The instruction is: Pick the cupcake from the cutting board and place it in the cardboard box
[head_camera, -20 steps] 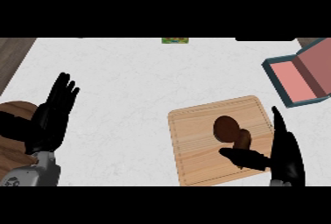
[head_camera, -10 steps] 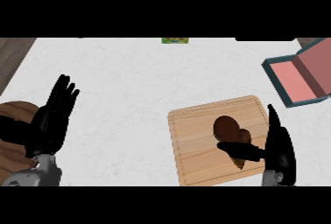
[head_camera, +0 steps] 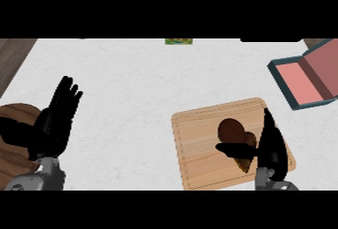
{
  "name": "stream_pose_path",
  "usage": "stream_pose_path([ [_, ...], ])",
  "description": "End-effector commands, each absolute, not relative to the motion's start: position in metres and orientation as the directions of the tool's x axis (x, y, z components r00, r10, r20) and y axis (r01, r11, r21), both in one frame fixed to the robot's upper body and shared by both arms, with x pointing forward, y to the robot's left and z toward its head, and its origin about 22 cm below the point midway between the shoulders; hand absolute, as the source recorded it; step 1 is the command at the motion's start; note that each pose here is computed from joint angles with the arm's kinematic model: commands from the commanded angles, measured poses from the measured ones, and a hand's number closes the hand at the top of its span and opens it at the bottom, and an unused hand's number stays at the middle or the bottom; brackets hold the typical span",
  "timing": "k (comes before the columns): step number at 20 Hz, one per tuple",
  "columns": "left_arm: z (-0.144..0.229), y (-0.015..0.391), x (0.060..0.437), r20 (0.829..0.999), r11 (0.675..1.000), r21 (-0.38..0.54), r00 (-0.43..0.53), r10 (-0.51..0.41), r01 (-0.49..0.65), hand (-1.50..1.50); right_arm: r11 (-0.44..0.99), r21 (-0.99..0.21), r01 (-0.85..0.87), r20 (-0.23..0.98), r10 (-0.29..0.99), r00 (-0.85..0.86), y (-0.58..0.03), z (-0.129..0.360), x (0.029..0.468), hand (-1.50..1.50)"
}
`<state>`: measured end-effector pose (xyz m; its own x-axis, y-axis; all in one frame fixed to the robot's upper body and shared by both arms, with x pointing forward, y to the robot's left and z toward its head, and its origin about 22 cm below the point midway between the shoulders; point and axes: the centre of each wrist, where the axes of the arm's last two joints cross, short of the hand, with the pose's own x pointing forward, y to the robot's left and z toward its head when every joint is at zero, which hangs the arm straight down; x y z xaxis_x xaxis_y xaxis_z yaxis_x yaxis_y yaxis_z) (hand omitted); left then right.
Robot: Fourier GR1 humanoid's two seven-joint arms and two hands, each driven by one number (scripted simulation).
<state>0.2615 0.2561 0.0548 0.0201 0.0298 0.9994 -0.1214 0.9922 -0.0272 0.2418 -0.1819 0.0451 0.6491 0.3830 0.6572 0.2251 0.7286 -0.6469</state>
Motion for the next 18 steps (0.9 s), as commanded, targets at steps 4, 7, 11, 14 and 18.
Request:
stream_pose_path([
  [4, 0.069, 0.256, 0.268, 1.000, 0.992, -0.014, 0.021, 0.017, -0.121, 0.00, 0.731, -0.646, 0.218, 0.637, 0.359, 0.682, -0.180, 0.042, 0.253, -1.50],
  [7, 0.070, 0.261, 0.271, 0.999, 0.993, -0.022, 0.030, 0.026, -0.115, 0.00, 0.736, -0.635, 0.235, 0.657, 0.356, 0.664, -0.182, 0.040, 0.263, -1.50],
  [11, 0.048, 0.253, 0.269, 0.999, 0.992, -0.016, 0.031, 0.020, -0.123, 0.00, 0.748, -0.627, 0.220, 0.657, 0.355, 0.665, -0.166, 0.026, 0.254, -1.50],
  [14, 0.061, 0.258, 0.265, 0.999, 0.992, -0.030, 0.022, 0.033, -0.123, 0.00, 0.747, -0.624, 0.231, 0.661, 0.346, 0.666, -0.171, 0.034, 0.256, -1.50],
  [18, 0.051, 0.256, 0.263, 0.999, 0.994, -0.024, 0.028, 0.027, -0.109, 0.00, 0.759, -0.619, 0.200, 0.641, 0.342, 0.687, -0.176, 0.009, 0.262, -1.50],
])
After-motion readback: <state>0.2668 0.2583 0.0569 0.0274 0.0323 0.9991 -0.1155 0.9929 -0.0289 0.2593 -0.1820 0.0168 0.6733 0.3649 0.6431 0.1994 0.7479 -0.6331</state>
